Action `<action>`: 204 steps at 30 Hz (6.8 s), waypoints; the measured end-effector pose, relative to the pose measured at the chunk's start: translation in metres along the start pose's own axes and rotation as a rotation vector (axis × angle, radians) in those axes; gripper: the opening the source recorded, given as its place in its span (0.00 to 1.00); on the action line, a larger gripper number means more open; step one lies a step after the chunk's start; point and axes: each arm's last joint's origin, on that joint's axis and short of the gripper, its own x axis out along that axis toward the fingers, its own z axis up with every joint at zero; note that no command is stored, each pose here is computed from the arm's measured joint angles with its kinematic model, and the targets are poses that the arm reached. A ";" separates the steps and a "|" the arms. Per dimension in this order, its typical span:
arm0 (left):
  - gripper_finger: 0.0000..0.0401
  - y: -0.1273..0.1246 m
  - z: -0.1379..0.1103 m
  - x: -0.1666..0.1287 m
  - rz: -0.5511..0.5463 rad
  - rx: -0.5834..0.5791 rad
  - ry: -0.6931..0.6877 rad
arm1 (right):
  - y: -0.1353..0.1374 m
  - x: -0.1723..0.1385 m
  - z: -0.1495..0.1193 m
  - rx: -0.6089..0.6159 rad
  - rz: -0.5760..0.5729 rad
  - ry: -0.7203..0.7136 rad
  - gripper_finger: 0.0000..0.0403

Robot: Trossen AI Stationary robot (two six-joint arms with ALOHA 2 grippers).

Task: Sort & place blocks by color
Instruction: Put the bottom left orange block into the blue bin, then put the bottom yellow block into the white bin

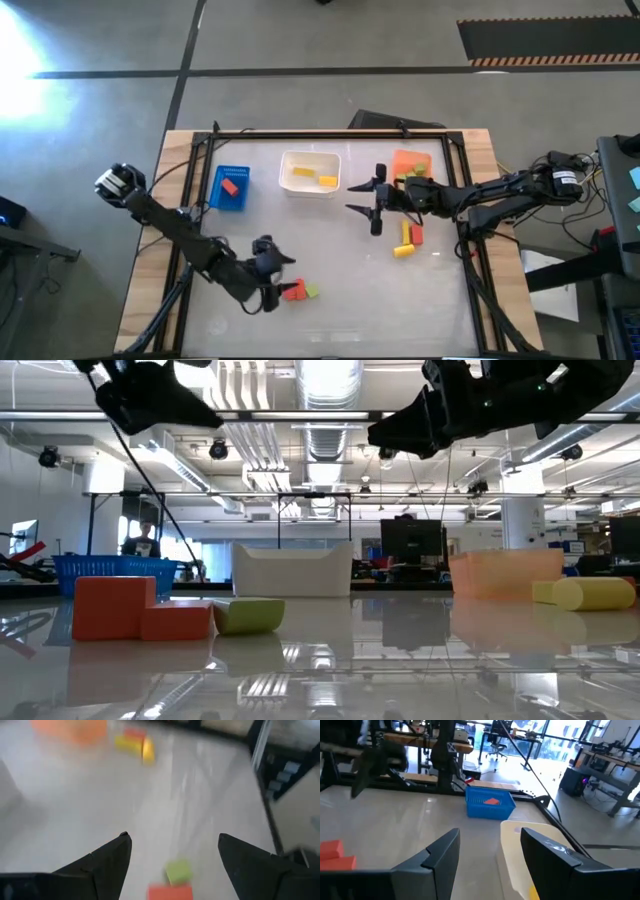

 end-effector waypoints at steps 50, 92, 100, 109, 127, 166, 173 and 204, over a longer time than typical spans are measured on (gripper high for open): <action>0.29 -0.020 -0.058 0.062 0.159 -0.033 0.555 | 0.001 0.000 -0.003 0.011 0.003 0.032 0.50; 0.29 0.262 -0.019 -0.044 1.078 -0.393 0.348 | 0.001 0.000 -0.004 0.023 0.004 0.042 0.50; 0.51 0.267 -0.027 -0.031 1.117 -0.366 0.401 | 0.001 0.000 -0.006 0.022 0.005 0.055 0.50; 0.63 0.268 -0.026 -0.028 1.120 -0.351 0.419 | 0.001 0.000 -0.006 0.063 0.004 0.056 0.50; 0.63 0.192 0.012 -0.051 0.661 -0.199 0.104 | 0.057 -0.007 0.009 0.416 0.150 0.449 0.50; 0.63 0.164 0.017 -0.045 0.485 -0.091 0.009 | 0.119 -0.011 -0.064 -0.075 0.198 1.472 0.29; 0.63 0.164 0.018 -0.046 0.484 -0.094 0.004 | 0.121 -0.002 -0.036 0.018 0.199 1.330 0.29; 0.63 0.155 0.029 -0.051 0.410 -0.038 -0.099 | -0.031 0.133 0.005 0.076 -0.299 0.148 0.29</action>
